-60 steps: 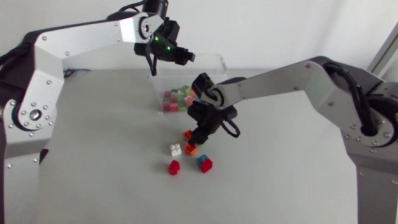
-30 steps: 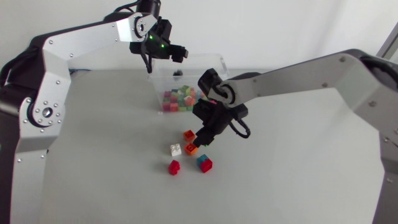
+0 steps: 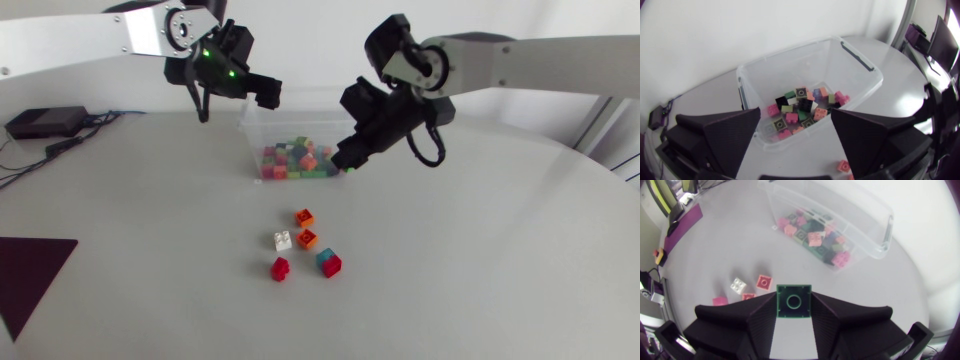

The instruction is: Place the duplo bricks in the container

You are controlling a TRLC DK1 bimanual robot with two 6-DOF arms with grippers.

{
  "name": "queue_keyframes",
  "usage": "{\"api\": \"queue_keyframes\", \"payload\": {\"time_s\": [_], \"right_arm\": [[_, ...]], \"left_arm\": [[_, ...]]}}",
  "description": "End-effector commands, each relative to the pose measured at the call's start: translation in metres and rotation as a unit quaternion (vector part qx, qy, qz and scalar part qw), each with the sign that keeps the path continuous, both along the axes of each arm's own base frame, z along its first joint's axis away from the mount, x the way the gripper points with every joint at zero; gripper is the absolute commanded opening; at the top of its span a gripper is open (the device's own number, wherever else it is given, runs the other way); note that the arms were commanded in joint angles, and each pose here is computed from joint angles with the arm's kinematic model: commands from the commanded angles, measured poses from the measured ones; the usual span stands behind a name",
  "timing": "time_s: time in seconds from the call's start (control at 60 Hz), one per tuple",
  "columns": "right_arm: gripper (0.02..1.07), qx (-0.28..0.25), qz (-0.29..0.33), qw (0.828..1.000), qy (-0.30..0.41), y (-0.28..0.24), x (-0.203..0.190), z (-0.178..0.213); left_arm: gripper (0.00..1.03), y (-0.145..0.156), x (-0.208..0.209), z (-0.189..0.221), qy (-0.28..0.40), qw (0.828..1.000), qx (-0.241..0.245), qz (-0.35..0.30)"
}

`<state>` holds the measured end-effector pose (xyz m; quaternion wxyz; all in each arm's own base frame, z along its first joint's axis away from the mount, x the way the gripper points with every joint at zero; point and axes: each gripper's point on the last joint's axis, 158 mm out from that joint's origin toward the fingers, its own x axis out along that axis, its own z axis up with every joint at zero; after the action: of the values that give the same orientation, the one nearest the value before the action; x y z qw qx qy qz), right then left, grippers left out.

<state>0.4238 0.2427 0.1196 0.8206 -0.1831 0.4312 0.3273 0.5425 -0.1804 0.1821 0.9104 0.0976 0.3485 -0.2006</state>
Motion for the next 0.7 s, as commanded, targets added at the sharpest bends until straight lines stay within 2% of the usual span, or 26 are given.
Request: {"api": "queue_keyframes", "payload": {"time_s": [0.0, 0.3, 0.683], "right_arm": [[0.30, 0.023, -0.015, 1.000, -0.014, 0.000, 0.010, 0.022], [0.30, 0.067, -0.050, 0.995, -0.060, 0.003, 0.049, 0.057], [0.30, 0.100, -0.067, 0.988, -0.095, 0.011, 0.082, 0.070]], "left_arm": [[1.00, 0.004, -0.030, -0.005, 0.006, 0.999, 0.031, -0.034], [0.99, 0.011, -0.117, -0.052, 0.083, 0.985, 0.097, -0.116], [0.99, 0.001, -0.189, -0.103, 0.160, 0.966, 0.122, -0.164]]}}
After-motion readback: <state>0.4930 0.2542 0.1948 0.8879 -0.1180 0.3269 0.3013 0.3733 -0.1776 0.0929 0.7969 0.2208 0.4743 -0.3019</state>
